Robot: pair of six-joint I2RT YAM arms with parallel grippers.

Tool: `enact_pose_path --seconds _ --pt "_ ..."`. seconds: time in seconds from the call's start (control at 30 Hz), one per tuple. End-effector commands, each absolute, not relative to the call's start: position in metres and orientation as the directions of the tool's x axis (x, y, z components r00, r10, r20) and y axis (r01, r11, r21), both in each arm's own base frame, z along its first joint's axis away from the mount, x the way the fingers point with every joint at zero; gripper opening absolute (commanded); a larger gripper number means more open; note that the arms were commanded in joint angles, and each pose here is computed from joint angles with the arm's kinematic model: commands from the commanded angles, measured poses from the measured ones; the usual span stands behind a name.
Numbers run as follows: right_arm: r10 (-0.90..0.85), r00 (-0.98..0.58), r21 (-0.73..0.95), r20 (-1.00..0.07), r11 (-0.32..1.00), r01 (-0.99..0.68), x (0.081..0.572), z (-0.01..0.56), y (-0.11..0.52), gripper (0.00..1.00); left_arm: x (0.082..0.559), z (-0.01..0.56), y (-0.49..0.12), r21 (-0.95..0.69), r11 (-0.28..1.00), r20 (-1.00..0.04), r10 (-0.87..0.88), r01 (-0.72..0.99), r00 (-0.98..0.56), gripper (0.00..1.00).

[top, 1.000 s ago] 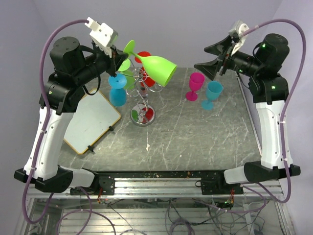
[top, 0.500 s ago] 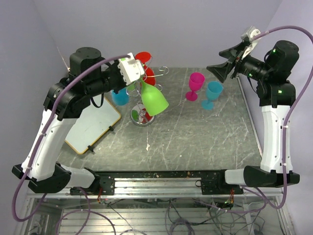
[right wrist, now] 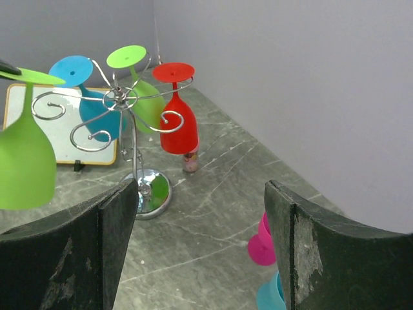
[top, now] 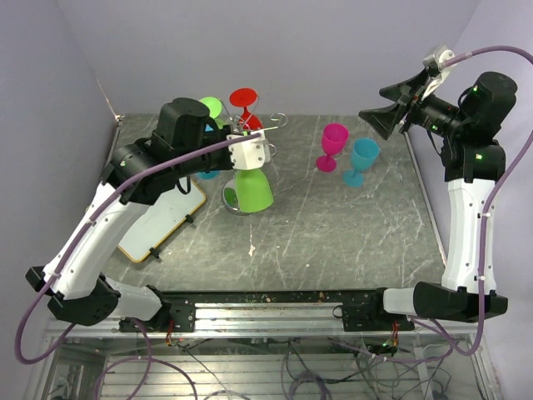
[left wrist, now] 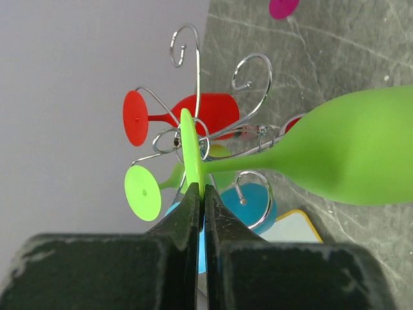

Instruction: Place the wine glass upside down on the wine glass rack

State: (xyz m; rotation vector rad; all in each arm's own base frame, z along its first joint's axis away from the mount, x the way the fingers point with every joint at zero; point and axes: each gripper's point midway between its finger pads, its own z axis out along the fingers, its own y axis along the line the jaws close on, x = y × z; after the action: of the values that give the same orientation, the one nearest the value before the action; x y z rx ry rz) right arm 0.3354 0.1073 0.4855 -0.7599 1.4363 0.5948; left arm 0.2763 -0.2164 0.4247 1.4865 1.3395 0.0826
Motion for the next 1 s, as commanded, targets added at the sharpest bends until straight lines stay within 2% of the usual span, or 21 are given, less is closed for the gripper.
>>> enact_pose_path --seconds 0.0,0.17,0.43,0.97 --pt "-0.065 0.084 -0.107 -0.994 0.630 -0.769 0.330 0.492 0.107 0.78 0.285 0.414 -0.217 0.750 0.174 -0.491 0.794 0.638 0.360 0.07" --pt "-0.065 0.082 -0.104 -0.995 0.630 -0.769 0.330 0.490 0.106 0.78 0.290 0.402 -0.225 0.754 0.150 -0.463 0.812 0.640 0.355 0.07" --pt "-0.064 0.079 -0.102 -0.995 0.625 -0.774 0.330 0.490 0.107 0.79 0.308 0.389 -0.214 0.805 0.137 -0.361 0.885 0.577 0.294 0.07" --pt "-0.062 0.078 -0.100 -0.995 0.621 -0.777 0.327 0.488 0.107 0.79 0.328 0.389 -0.209 0.844 0.192 -0.337 0.916 0.501 0.217 0.07"
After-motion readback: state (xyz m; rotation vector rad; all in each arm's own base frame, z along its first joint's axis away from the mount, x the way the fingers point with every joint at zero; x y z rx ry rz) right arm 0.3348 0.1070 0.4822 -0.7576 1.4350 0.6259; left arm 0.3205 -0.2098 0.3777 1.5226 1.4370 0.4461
